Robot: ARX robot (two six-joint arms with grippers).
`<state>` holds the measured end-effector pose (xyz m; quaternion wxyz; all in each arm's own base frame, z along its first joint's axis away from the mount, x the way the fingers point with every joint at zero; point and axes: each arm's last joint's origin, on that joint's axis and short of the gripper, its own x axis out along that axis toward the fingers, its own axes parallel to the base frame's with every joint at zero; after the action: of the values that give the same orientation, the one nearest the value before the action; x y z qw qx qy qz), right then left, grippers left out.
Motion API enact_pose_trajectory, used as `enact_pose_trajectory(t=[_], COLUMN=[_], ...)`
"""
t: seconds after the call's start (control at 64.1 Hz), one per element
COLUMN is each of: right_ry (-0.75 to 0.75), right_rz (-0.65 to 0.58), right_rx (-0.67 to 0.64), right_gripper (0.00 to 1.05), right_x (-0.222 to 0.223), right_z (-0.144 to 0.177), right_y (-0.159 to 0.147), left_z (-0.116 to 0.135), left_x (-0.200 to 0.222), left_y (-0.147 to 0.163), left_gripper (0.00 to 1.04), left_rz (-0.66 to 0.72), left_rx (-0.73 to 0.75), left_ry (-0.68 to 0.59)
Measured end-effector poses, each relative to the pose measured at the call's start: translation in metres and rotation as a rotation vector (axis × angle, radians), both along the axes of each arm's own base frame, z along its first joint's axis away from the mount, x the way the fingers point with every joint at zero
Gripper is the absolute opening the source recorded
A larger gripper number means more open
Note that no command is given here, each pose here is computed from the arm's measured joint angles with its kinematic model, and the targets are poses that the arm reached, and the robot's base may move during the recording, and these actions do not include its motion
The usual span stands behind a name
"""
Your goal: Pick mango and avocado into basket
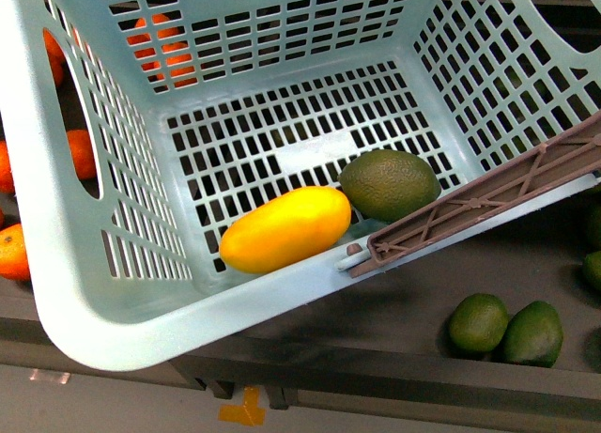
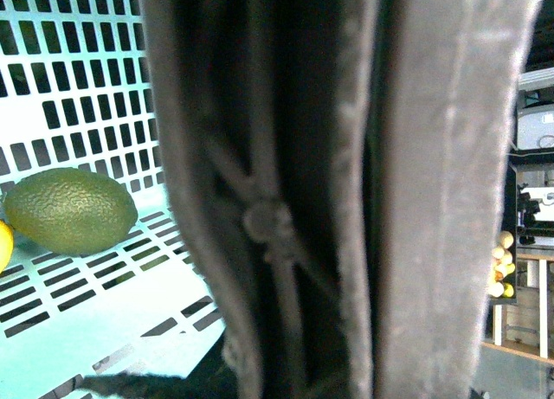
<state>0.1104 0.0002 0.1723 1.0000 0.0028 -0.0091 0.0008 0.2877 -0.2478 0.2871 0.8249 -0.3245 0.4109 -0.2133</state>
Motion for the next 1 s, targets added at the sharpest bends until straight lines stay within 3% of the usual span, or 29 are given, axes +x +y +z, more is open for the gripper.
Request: enact_pose_trajectory(t=[0.437, 0.921, 0.999], right_ry=[0.006, 0.006, 0.006], right_rz=[-0.001, -0.001, -0.001], right_rx=[-0.002, -0.002, -0.002], right_gripper=[0.03, 0.88, 0.97], right_x=[-0.013, -0.013, -0.013], right_z=[-0.003, -0.003, -0.003], right_y=[0.0, 0.0, 0.0], left_z=[0.0, 0.0, 0.0], left_x=[0.0, 0.0, 0.0], left_y=[0.0, 0.0, 0.0], left_gripper=[0.15, 0.15, 0.15], left_rz=[-0.002, -0.001, -0.001], left_rx=[-0.001, 0.0, 0.0], left_ry=[0.001, 0.0, 0.0])
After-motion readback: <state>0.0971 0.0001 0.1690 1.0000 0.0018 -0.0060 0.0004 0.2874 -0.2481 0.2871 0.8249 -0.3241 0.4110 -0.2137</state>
